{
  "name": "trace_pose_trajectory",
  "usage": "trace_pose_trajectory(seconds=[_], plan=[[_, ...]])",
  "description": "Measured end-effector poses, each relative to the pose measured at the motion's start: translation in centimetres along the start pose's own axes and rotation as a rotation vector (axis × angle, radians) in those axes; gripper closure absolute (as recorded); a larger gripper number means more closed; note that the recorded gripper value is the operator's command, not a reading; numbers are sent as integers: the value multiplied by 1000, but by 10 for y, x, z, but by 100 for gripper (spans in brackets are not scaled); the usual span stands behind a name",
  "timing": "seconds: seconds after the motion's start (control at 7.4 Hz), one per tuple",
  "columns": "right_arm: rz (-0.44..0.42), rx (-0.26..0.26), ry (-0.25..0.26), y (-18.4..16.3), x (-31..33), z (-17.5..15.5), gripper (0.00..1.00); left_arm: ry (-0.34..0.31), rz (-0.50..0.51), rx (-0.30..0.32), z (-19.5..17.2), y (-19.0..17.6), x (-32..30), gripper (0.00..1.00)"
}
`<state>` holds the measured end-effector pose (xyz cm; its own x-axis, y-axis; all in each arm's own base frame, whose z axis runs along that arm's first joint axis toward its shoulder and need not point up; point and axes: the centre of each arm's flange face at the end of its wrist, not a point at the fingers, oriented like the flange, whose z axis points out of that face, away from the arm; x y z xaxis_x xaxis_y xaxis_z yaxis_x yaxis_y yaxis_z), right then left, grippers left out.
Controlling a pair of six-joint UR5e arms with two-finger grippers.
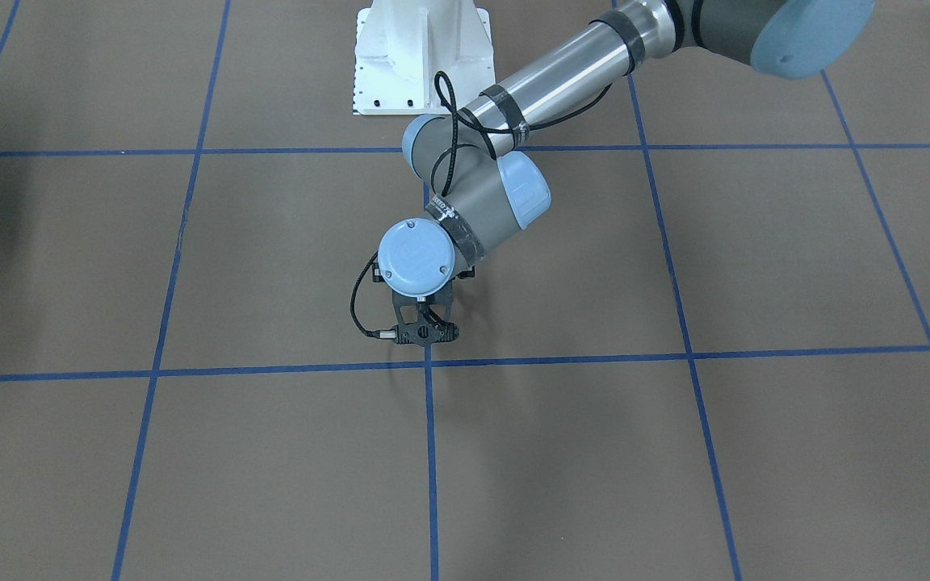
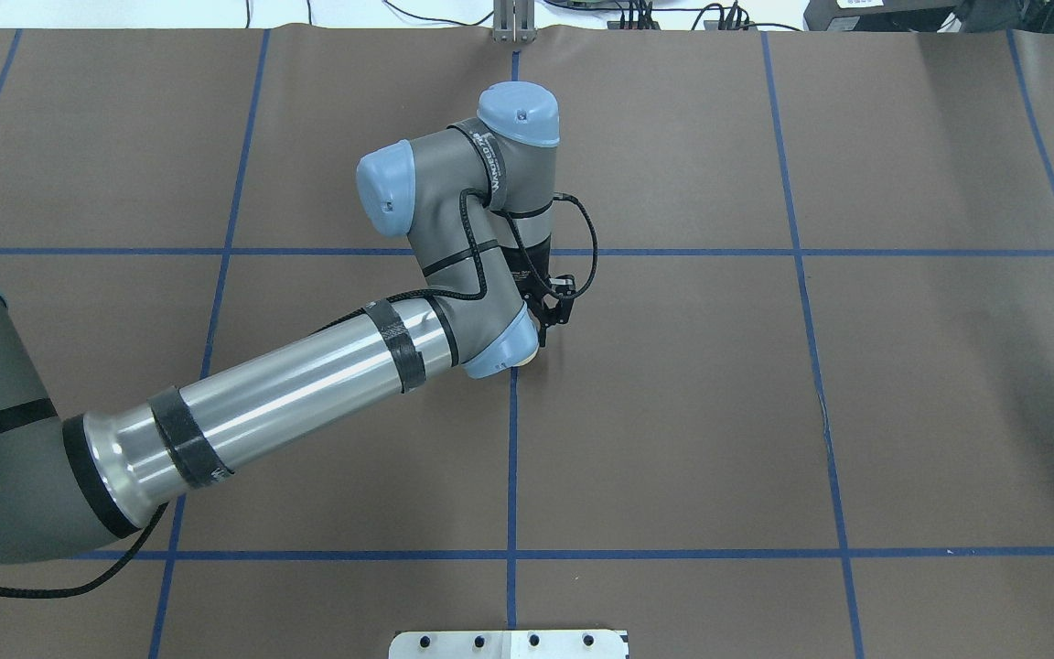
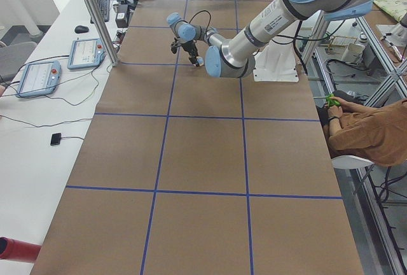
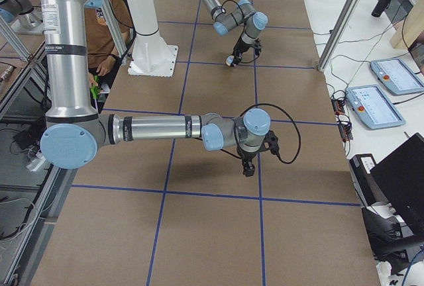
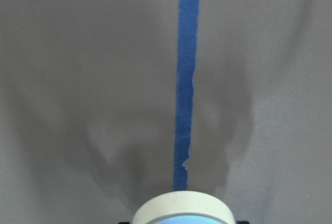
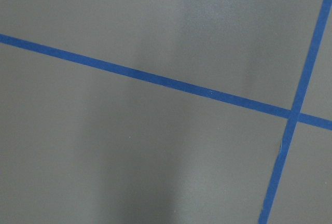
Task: Place and press bell with both arms
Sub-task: 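Lower the bell onto the center crossing and open the left gripper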
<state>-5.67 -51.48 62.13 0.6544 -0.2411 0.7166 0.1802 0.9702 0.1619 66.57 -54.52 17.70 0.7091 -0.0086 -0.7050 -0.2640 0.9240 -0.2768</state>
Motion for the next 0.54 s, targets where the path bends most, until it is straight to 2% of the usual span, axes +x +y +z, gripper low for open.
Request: trace_pose_trajectory(seconds=[0.27, 0.54], plan=[[1, -1, -1, 0, 0, 1, 0, -5, -2, -3, 5, 1, 0, 41], [-3, 3, 0, -3, -1, -1, 0, -3, 9, 2, 9, 3, 2, 19]])
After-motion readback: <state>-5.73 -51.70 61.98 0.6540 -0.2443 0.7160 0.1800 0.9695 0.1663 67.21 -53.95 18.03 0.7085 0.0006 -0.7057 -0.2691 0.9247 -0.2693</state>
